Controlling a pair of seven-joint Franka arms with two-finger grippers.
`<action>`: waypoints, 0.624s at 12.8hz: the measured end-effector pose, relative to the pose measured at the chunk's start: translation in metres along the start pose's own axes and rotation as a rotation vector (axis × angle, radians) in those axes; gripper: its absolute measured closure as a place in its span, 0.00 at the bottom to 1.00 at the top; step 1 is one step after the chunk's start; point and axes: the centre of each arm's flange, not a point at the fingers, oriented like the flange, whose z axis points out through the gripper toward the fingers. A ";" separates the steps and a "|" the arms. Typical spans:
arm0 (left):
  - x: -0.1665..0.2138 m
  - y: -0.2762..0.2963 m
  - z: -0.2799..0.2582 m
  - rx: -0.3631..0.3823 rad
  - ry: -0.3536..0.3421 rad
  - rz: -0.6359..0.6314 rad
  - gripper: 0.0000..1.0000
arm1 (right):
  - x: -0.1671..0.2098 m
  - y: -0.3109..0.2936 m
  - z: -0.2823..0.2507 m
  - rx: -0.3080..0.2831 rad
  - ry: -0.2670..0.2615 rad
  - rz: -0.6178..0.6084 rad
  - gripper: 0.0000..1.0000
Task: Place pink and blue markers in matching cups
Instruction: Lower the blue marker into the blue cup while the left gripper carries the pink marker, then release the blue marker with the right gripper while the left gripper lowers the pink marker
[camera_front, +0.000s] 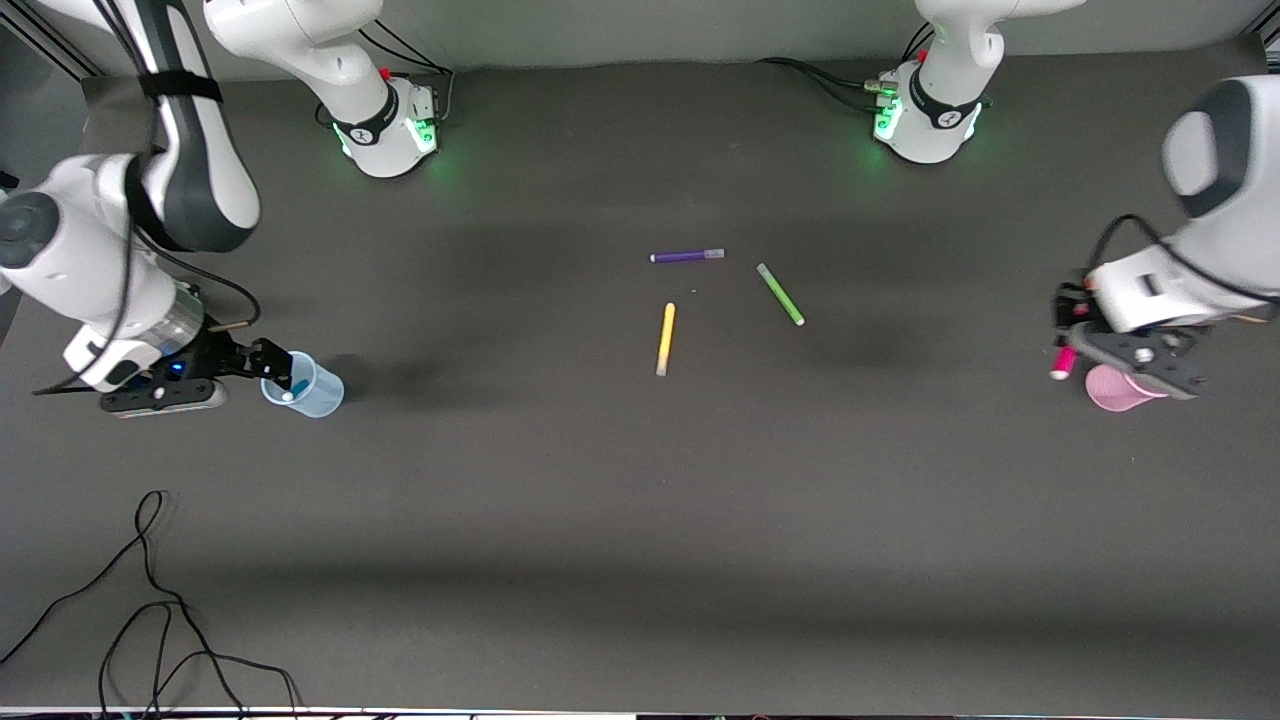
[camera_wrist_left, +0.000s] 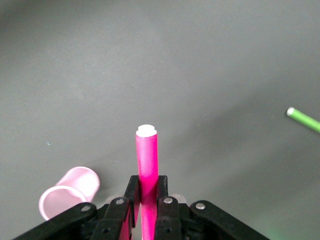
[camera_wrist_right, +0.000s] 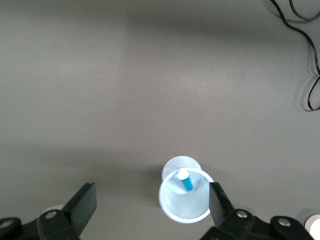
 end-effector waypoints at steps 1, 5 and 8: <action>-0.014 -0.017 -0.001 -0.015 0.018 0.056 0.82 | 0.007 -0.011 -0.025 0.010 -0.006 -0.019 0.00; -0.076 -0.081 0.019 -0.071 0.150 0.310 0.82 | 0.006 -0.042 -0.129 0.040 -0.013 -0.038 0.00; -0.119 -0.122 0.073 -0.117 0.317 0.490 0.82 | -0.009 -0.034 -0.178 0.054 0.044 -0.013 0.00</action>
